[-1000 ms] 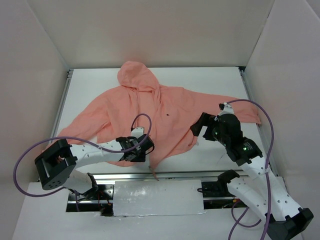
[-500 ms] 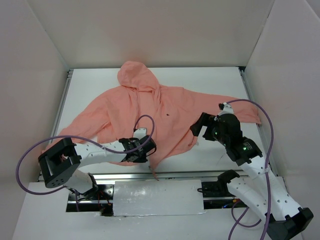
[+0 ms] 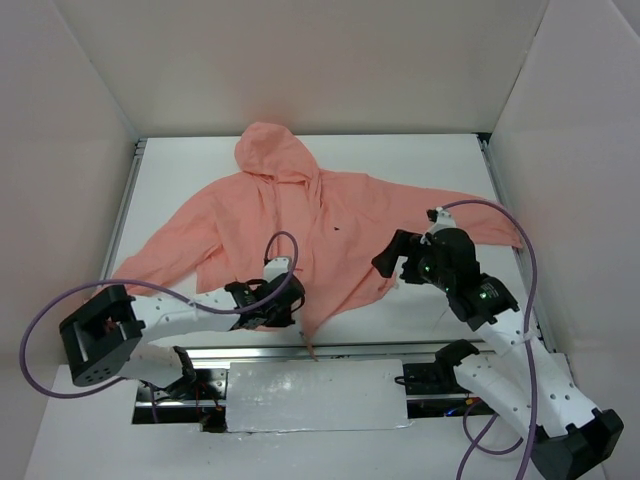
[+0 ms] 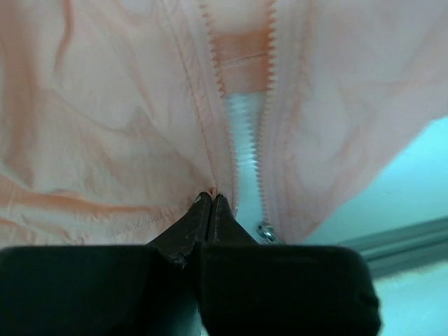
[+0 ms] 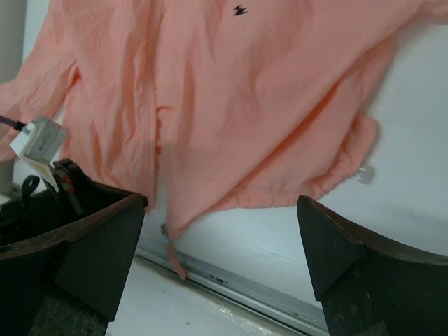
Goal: Zip up the jacket
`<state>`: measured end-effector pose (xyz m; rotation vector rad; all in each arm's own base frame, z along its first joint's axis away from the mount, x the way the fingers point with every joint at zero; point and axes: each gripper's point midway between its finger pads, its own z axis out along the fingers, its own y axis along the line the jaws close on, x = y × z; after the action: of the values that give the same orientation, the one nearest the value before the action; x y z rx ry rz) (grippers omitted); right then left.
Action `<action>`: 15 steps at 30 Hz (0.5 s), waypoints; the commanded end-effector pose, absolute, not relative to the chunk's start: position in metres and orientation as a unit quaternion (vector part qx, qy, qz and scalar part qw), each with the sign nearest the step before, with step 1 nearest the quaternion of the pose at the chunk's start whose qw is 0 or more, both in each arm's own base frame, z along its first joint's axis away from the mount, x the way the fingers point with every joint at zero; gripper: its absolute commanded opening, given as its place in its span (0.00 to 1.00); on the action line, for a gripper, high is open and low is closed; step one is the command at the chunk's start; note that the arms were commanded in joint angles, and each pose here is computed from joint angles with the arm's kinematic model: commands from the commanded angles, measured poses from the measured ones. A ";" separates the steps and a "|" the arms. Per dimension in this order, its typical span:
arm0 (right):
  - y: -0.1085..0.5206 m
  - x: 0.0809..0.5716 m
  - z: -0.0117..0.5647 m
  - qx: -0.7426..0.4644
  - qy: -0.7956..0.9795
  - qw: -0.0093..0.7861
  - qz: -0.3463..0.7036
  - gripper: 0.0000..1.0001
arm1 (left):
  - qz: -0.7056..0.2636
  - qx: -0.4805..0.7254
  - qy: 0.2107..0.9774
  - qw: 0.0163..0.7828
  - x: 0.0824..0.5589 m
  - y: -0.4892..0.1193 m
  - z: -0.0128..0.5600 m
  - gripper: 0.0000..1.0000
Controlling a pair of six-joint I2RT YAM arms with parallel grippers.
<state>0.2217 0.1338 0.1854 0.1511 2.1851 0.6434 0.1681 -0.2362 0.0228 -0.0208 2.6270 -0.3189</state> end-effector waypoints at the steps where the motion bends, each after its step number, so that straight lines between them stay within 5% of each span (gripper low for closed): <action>1: 0.173 0.215 0.200 -0.019 0.843 0.407 0.352 0.96 | -0.199 -0.033 0.935 0.291 0.177 -0.252 0.061 0.00; 15: 0.284 0.190 0.190 -0.124 0.788 0.294 0.527 0.85 | -0.404 -0.129 0.811 0.403 0.182 -0.231 0.117 0.00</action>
<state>0.1919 0.2548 0.1579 -0.2339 2.2444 1.2511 0.1724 -0.2210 0.0860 -0.2620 2.1926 -0.8635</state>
